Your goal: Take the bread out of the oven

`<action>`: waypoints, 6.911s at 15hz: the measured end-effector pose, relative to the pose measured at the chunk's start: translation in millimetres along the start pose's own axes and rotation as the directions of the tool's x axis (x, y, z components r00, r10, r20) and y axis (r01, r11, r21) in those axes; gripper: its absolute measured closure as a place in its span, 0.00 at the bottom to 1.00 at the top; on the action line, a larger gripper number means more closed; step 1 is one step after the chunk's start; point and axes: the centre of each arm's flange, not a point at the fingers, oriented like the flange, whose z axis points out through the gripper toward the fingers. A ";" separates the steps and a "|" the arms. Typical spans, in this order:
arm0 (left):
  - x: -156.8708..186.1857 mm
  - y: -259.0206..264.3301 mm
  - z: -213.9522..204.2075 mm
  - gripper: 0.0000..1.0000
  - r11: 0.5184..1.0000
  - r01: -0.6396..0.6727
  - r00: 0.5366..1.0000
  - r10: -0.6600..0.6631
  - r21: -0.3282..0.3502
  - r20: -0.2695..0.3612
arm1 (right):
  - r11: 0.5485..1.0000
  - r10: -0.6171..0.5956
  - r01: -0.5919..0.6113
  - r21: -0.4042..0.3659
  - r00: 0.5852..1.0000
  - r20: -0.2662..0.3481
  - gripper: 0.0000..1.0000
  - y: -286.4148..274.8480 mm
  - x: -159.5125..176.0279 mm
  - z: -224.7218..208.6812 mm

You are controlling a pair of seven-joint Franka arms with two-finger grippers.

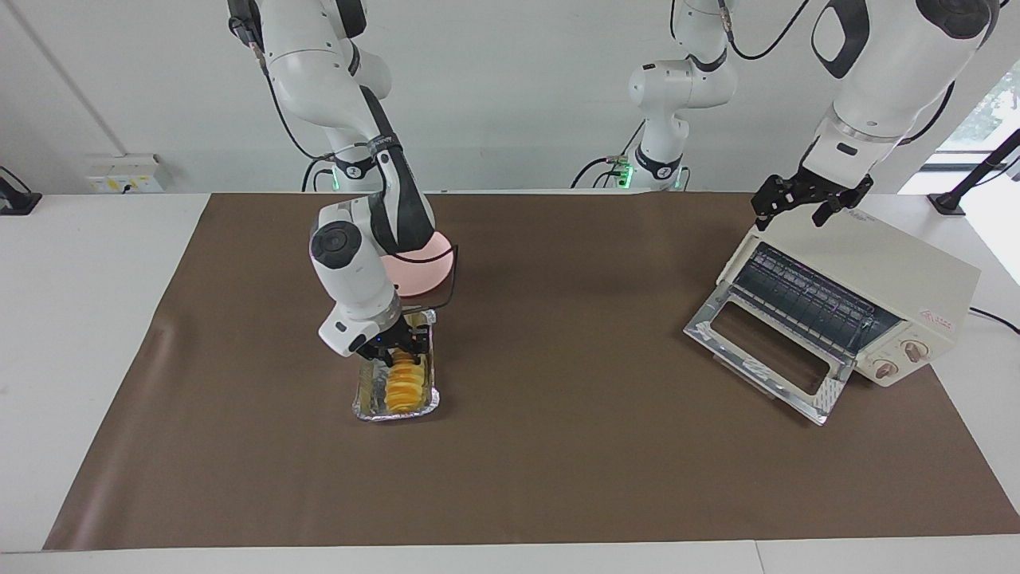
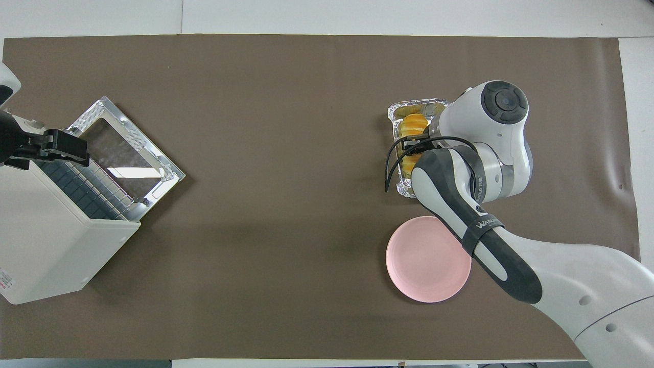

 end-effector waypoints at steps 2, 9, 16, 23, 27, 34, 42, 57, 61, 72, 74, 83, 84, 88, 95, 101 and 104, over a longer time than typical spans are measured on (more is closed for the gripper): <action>0.1 -1.9 0.1 0.00 1.000 0.004 1.000 -0.004 0.000 0.000 | 1.000 0.004 -0.004 0.000 1.000 -0.001 0.79 2.5 0.6 -0.9; 0.1 -2.0 0.1 0.00 1.000 0.004 1.000 -0.004 0.000 0.000 | 1.000 0.009 -0.007 -0.021 0.992 0.124 0.92 6.4 7.0 -75.7; 0.1 -2.0 0.1 0.00 1.000 0.004 1.000 -0.004 0.000 0.000 | 0.995 0.069 -0.053 -0.082 0.978 0.195 0.93 27.1 -74.9 -239.5; 0.1 -2.0 0.1 0.00 1.000 0.004 1.000 -0.004 0.000 0.000 | 0.994 0.008 0.015 -0.109 0.979 0.205 0.93 -13.9 -161.7 -155.0; 0.1 -2.0 0.1 0.00 1.000 0.004 1.000 -0.004 0.000 0.000 | 0.994 -0.011 0.028 -0.101 0.986 0.168 0.93 -14.9 -174.8 -98.4; 0.1 -2.0 0.1 0.00 1.000 0.004 1.000 -0.004 0.000 0.000 | 0.994 -0.038 0.053 -0.091 0.987 0.157 0.93 -21.0 -188.0 -24.7; 0.1 -2.0 0.1 0.00 1.000 0.004 1.000 -0.004 0.000 0.000 | 0.993 -0.031 0.050 -0.105 0.984 0.174 0.93 -44.8 -207.5 -15.7; 0.1 -2.0 0.1 0.00 1.000 0.004 1.000 -0.004 0.000 0.000 | 0.990 -0.030 0.062 -0.123 0.968 0.250 0.93 -26.6 -224.8 -41.0; 0.1 -2.0 0.1 0.00 1.000 0.004 1.000 -0.004 0.000 0.000 | 0.992 -0.027 0.056 -0.113 0.969 0.246 0.93 -5.9 -220.8 -36.5; 0.1 -2.0 0.1 0.00 1.000 0.004 1.000 -0.004 0.000 0.000 | 0.994 -0.028 0.050 -0.101 0.977 0.209 0.16 -14.0 -196.6 -78.9; 0.1 -2.0 0.1 0.00 1.000 0.004 1.000 -0.004 0.000 0.000 | 0.996 0.007 0.008 -0.090 0.986 0.165 0.00 -1.8 -172.1 -122.0; 0.1 -2.0 0.1 0.00 1.000 0.004 1.000 -0.004 0.000 0.000 | 0.992 0.012 -0.005 -0.127 0.999 0.053 0.00 80.5 -82.5 -315.1; 0.1 -2.0 0.1 0.00 1.000 0.004 1.000 -0.004 0.000 0.000 | 0.991 0.011 -0.003 -0.132 0.998 0.061 0.00 84.1 -76.8 -314.2; 0.1 -2.0 0.1 0.00 1.000 0.004 1.000 -0.004 0.000 0.000 | 0.991 0.017 0.000 -0.136 0.992 0.122 0.00 87.2 -70.8 -293.6; 0.1 -2.0 0.1 0.00 1.000 0.004 1.000 -0.004 0.000 0.000 | 0.990 0.033 -0.012 -0.140 0.988 0.149 0.00 94.3 -74.2 -291.6; 0.1 -2.0 0.1 0.00 1.000 0.004 1.000 -0.004 0.000 0.000 | 0.983 0.127 -0.106 -0.151 0.983 0.136 0.00 103.4 -74.1 -292.7; 0.1 -2.0 0.1 0.00 1.000 0.004 1.000 -0.004 0.000 0.000 | 0.982 0.136 -0.115 -0.152 0.982 0.134 0.00 104.7 -74.2 -292.9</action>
